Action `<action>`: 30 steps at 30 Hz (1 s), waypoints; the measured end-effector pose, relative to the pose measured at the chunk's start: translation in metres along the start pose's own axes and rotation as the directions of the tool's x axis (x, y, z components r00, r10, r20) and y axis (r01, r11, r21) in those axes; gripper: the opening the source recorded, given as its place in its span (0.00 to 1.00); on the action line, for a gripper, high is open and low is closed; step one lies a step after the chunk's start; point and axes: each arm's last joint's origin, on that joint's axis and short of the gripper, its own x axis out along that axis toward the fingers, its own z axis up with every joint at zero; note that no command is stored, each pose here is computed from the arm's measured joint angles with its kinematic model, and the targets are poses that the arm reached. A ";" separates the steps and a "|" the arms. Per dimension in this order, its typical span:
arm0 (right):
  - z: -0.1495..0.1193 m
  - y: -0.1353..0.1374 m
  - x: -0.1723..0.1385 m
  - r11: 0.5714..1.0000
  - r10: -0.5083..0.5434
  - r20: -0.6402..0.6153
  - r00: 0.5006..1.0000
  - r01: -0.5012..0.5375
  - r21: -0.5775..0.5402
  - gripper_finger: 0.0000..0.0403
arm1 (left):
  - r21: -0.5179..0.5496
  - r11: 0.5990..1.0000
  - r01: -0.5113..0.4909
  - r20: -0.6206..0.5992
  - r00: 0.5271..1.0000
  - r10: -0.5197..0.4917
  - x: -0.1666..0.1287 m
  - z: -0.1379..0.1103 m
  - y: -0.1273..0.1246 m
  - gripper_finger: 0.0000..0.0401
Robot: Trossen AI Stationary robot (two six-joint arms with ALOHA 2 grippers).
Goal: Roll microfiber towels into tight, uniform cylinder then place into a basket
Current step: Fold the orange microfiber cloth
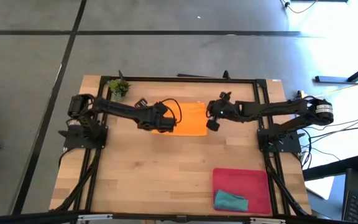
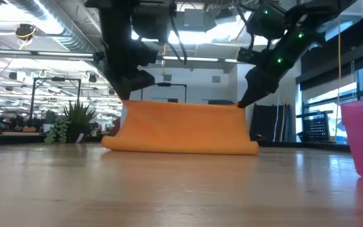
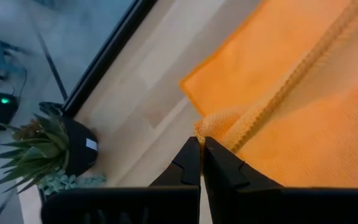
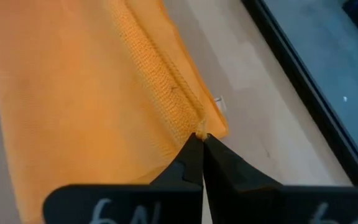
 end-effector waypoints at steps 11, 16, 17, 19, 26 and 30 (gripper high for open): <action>-0.009 -0.012 0.011 0.999 0.033 0.033 0.999 -0.033 0.011 0.01 | -0.024 1.000 0.000 -0.008 1.000 0.000 0.017 0.009 0.007 0.00; -0.010 -0.012 0.011 0.999 0.033 0.026 0.999 -0.033 0.009 0.01 | -0.009 0.999 0.042 -0.023 0.999 -0.043 0.036 0.005 0.006 0.00; -0.010 -0.012 0.011 0.999 0.034 0.028 0.999 -0.034 0.009 0.01 | -0.011 0.999 0.036 -0.031 0.999 -0.036 0.039 0.005 0.007 0.00; -0.010 -0.011 0.011 0.999 0.037 0.032 0.999 -0.037 0.008 0.01 | -0.017 0.999 0.027 -0.041 0.999 -0.027 0.043 0.005 0.010 0.00; -0.010 -0.012 0.011 0.999 0.036 0.028 0.999 -0.036 0.006 0.06 | -0.029 1.000 0.010 -0.057 0.998 -0.012 0.050 0.008 0.017 0.00; -0.010 -0.011 0.011 0.998 0.055 0.035 0.998 -0.054 -0.008 0.10 | 0.014 1.000 0.023 -0.068 0.997 -0.022 0.053 0.010 0.019 0.00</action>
